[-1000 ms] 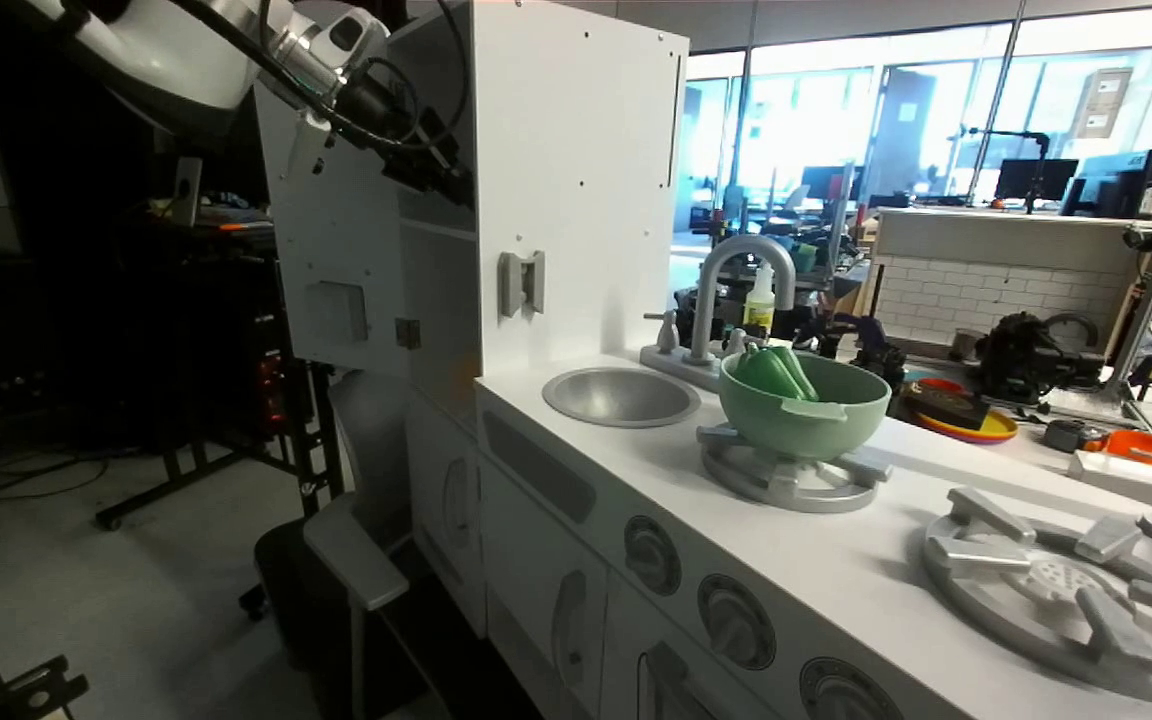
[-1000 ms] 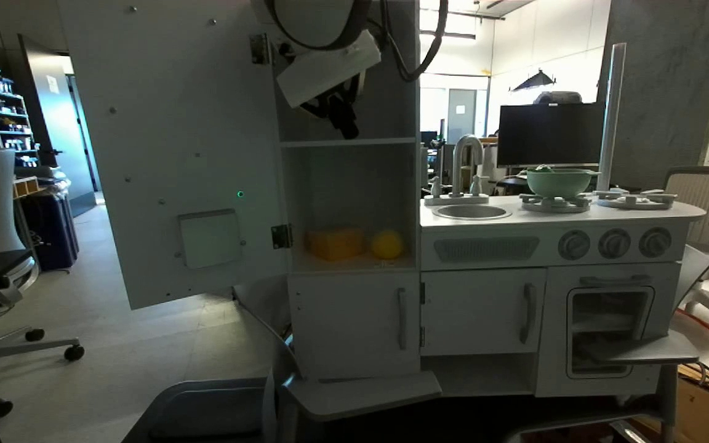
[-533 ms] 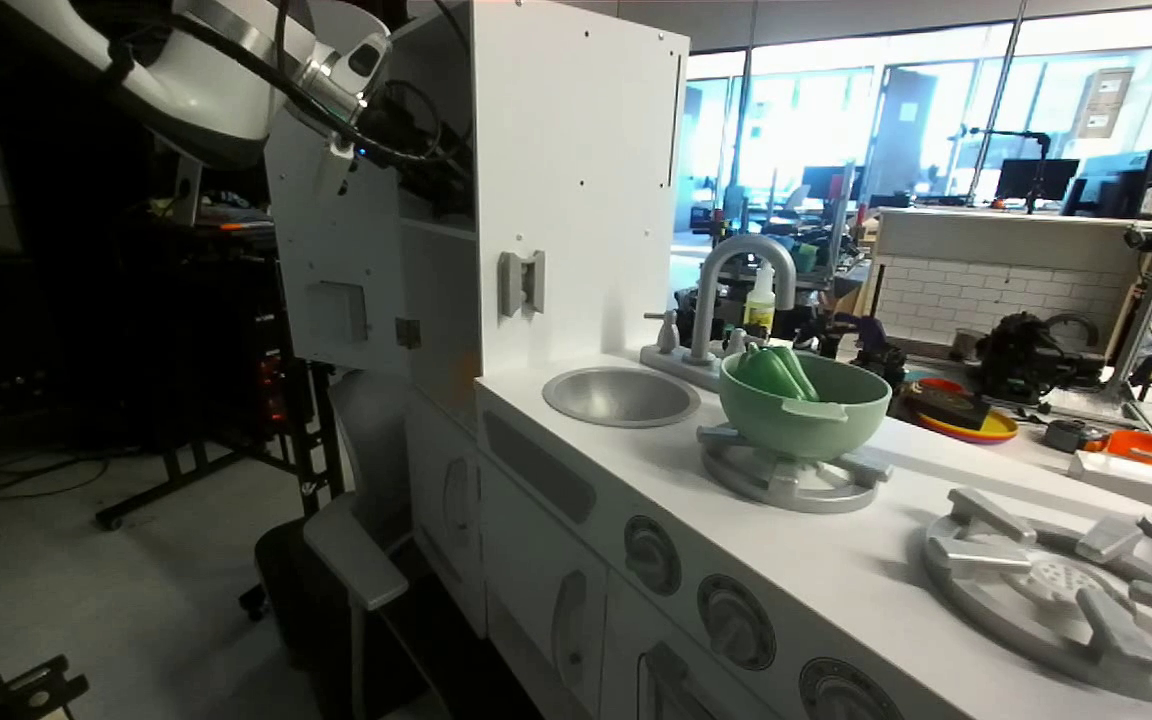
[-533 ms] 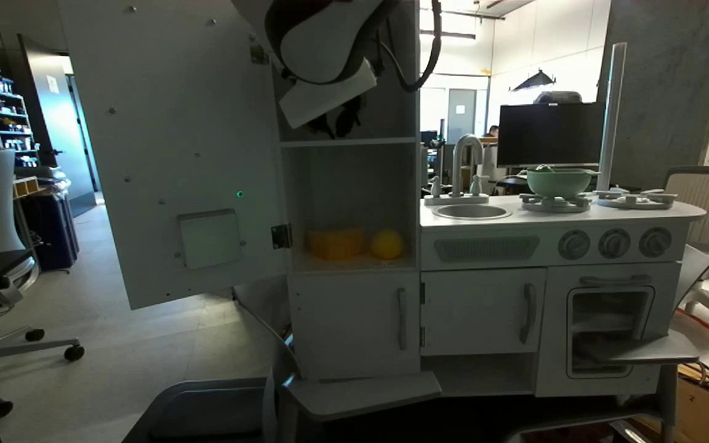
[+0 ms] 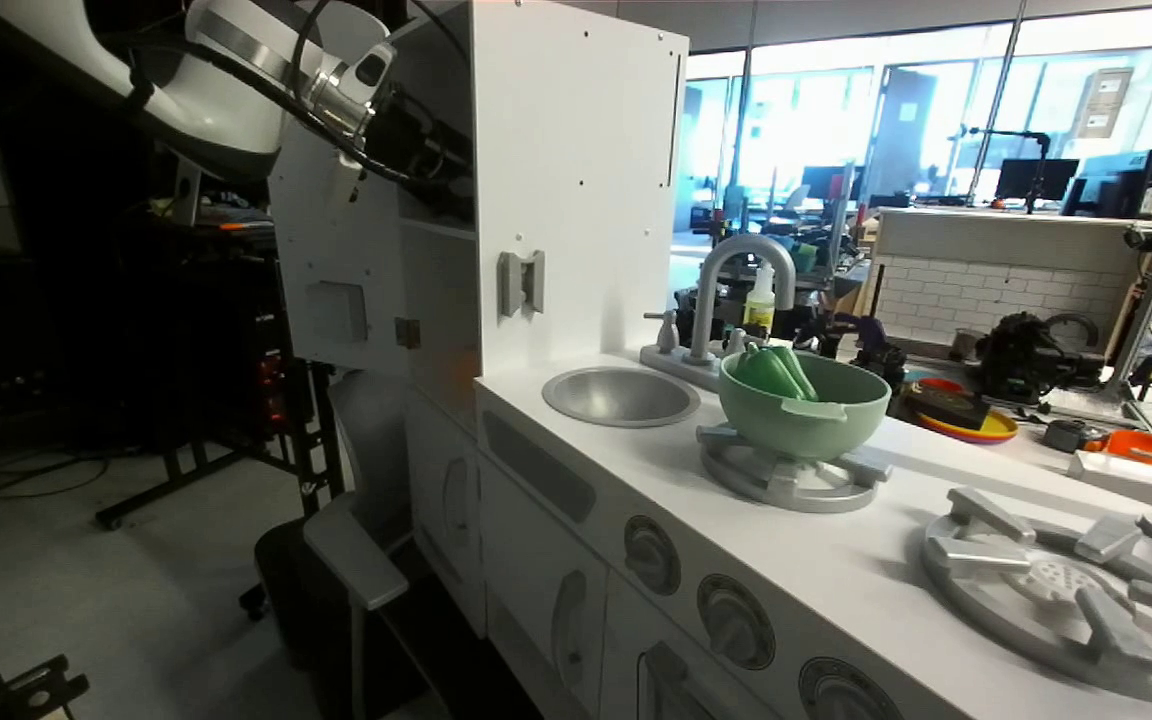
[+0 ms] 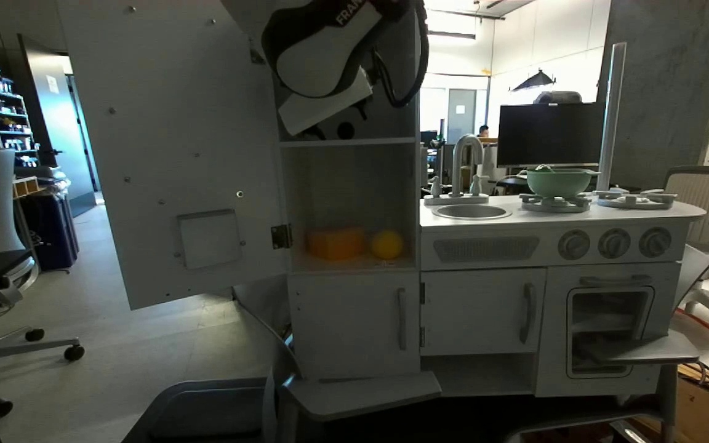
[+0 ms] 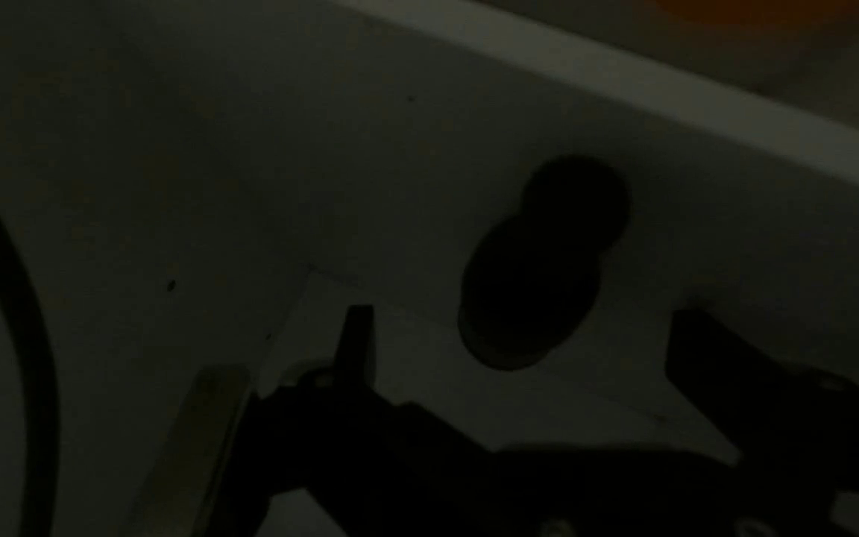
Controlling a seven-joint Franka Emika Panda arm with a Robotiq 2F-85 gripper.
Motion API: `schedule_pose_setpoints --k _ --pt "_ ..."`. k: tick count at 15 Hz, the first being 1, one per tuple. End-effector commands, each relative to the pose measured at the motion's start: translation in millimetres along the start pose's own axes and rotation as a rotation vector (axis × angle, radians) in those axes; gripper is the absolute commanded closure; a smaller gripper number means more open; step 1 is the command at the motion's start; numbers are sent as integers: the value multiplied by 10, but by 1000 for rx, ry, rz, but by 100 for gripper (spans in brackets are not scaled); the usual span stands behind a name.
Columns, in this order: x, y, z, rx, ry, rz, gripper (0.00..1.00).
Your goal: Open the right door of the cabinet, put the black bottle from the counter and the green toy from the pot in the cabinet.
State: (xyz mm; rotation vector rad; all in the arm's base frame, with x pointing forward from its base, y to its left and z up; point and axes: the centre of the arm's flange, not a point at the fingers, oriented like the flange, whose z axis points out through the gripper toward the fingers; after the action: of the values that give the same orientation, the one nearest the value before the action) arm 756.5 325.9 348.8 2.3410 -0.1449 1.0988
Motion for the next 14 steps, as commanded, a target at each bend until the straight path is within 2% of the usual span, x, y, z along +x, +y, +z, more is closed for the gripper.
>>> schedule_pose_setpoints --k 1,7,12,14 --pt "111 -230 29 3 31 28 0" --pt "258 -183 -283 39 70 74 0" --pt "390 108 -597 55 -20 -3 0" --pt "362 264 -674 93 -74 -70 0"
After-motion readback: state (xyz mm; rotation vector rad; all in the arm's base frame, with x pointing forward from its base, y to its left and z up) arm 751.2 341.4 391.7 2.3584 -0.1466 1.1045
